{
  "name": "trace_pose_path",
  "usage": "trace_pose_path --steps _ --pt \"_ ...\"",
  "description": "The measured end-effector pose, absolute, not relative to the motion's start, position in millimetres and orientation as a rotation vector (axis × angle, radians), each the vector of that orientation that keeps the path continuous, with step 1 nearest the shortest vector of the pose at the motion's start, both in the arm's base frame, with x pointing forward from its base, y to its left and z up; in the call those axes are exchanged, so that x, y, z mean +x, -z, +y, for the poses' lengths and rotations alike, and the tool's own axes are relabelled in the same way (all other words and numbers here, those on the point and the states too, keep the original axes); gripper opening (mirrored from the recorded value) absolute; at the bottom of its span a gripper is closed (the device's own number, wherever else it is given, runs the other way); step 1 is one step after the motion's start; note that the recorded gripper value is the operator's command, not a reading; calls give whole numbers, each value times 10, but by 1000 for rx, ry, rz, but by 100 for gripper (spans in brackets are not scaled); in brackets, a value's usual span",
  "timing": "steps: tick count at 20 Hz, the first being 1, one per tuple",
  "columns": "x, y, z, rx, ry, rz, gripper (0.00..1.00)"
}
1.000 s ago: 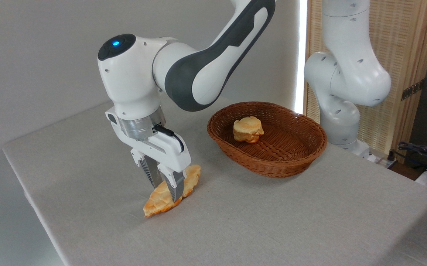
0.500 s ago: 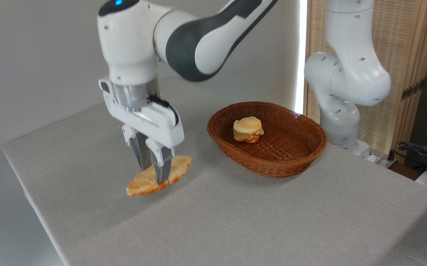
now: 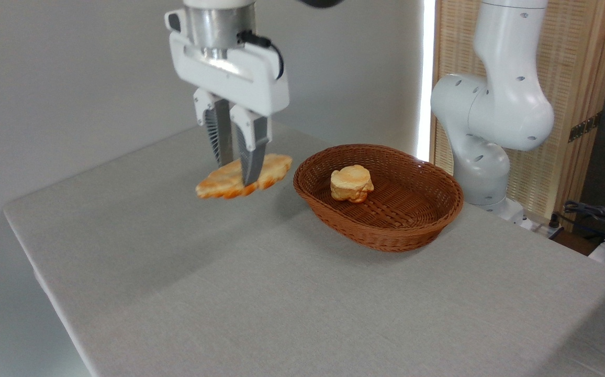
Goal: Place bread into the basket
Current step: 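Lift the gripped bread up off the table, then carry the bread over the wicker basket and lower it inside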
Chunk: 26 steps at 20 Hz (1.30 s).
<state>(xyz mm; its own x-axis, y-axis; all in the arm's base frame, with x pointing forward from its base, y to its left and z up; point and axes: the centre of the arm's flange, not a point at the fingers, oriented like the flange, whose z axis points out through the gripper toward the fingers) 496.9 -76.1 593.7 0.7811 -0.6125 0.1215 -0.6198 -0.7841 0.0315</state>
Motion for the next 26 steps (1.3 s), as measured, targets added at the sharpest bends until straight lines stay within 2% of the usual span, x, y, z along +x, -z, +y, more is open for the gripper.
trace_pose_path --steps 6,11,16,19,26 --pt "4395 -5850 -699 2830 -25 -1153 53" --pt "4033 -5582 -623 2762 104 -1238 53" --pt "3858 -5260 -490 2732 194 -1214 54" --pt "3792 -5063 -379 2709 242 -1190 62" --pt "3701 -4894 -373 2681 330 -1178 67"
